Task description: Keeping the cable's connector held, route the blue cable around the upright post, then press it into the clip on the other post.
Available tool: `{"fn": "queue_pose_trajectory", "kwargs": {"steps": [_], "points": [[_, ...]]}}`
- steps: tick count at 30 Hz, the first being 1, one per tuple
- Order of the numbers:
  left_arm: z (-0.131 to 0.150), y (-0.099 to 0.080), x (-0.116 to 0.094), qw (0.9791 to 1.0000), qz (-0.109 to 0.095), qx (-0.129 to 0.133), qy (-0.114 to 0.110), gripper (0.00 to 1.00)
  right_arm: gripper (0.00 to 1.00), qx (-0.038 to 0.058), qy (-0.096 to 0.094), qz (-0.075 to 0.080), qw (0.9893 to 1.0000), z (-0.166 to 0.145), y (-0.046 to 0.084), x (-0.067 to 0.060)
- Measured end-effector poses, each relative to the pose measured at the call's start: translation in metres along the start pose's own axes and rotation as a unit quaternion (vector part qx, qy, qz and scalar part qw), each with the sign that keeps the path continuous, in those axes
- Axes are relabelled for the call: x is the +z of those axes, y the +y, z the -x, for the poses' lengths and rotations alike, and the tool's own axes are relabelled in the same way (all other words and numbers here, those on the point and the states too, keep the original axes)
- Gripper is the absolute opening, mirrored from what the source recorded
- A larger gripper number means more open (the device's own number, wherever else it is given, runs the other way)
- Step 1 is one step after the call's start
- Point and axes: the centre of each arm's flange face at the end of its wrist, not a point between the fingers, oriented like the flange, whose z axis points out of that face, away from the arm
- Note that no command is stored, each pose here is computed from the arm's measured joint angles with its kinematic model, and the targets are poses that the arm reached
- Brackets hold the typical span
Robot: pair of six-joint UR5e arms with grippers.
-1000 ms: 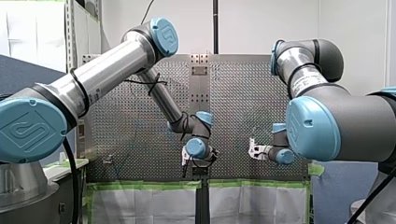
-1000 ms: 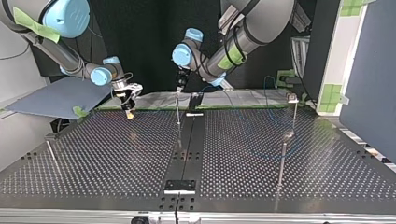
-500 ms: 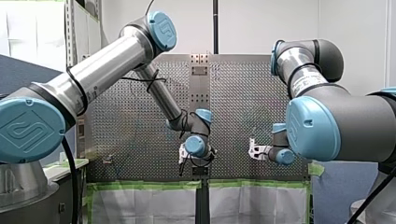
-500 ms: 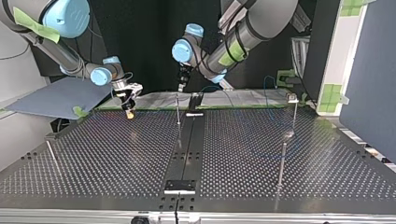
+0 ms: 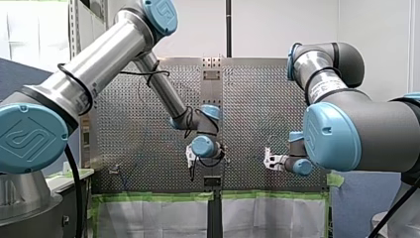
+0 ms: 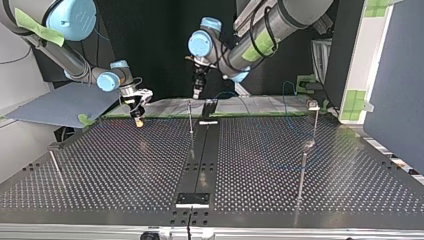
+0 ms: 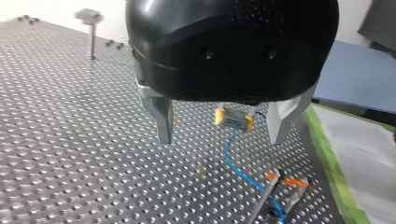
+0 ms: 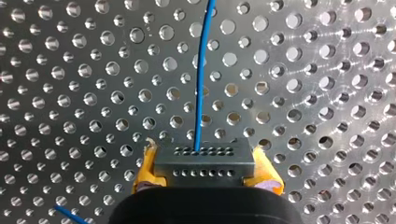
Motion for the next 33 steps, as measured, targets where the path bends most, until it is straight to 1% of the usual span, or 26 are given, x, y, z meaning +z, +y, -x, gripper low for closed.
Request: {"fn": "queue_pose_trajectory", "kwargs": {"steps": [4,7,10,14,16,22,33], "points": [[0.009,0.005,-0.012,0.9998,0.002,-0.018,-0.001,0.98,0.0,0.0003,0.0,0.001,1.0,0.001,0.001,0.0],[0.016,0.007,-0.021,0.9997,0.002,-0.023,-0.007,0.98,0.0,0.0005,-0.001,0.001,1.0,0.002,0.001,-0.001],[0.024,0.01,-0.029,0.9996,0.001,-0.024,-0.018,0.98,0.0,0.0005,-0.001,0.001,1.0,0.002,0.001,-0.001],[0.036,0.013,-0.04,0.9988,-0.003,-0.032,-0.035,0.98,0.0,0.0007,-0.001,0.001,1.0,0.003,0.001,-0.001],[0.039,0.014,-0.045,0.9986,-0.004,-0.035,-0.04,0.98,0.0,0.0007,-0.001,0.0,1.0,0.003,0.001,-0.001],[0.049,0.019,-0.065,0.9984,-0.006,-0.036,-0.044,0.98,0.0,0.001,-0.002,0.0,1.0,0.004,-0.001,-0.001],[0.065,0.034,-0.102,0.9979,-0.005,-0.037,-0.052,0.98,0.0,0.0014,-0.003,0.0,1.0,0.006,-0.001,-0.001]]}}
